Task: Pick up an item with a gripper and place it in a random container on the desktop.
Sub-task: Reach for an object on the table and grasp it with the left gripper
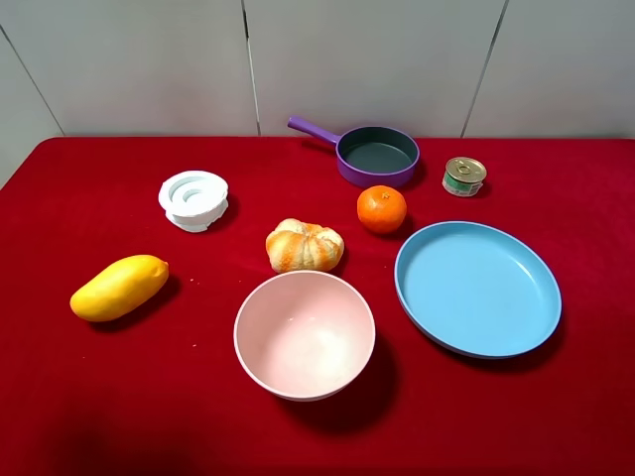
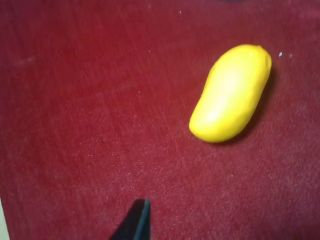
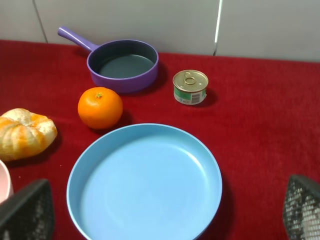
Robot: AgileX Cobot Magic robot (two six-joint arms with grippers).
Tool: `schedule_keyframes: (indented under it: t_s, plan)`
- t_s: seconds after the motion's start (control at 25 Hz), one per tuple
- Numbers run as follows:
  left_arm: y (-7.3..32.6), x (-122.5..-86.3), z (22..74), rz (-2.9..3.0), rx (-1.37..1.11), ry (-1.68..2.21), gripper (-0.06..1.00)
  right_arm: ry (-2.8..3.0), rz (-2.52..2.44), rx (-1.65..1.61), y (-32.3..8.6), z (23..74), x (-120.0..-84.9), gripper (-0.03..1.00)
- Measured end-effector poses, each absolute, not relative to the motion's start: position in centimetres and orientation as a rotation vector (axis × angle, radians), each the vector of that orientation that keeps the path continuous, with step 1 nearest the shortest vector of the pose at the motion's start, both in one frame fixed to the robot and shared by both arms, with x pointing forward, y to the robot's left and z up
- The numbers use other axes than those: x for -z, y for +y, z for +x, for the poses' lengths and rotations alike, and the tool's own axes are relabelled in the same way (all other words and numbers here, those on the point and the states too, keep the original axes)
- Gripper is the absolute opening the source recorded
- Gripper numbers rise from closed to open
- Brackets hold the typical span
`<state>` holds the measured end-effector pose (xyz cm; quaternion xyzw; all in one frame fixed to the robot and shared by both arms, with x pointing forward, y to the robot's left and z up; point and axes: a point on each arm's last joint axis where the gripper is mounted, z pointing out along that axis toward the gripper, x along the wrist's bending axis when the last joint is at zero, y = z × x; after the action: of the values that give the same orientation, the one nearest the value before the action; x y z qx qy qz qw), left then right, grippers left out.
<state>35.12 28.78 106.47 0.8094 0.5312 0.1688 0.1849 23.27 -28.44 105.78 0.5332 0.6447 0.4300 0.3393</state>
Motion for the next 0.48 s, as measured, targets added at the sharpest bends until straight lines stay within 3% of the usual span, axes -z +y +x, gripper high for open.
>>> schedule_keyframes:
  t_s: [0.48]
  plan:
    - [26.7, -102.8, 40.8, 2.556, -0.325, 1.26, 0.97, 1.679, 1.388, -1.119, -28.4, 23.3, -105.8, 0.69]
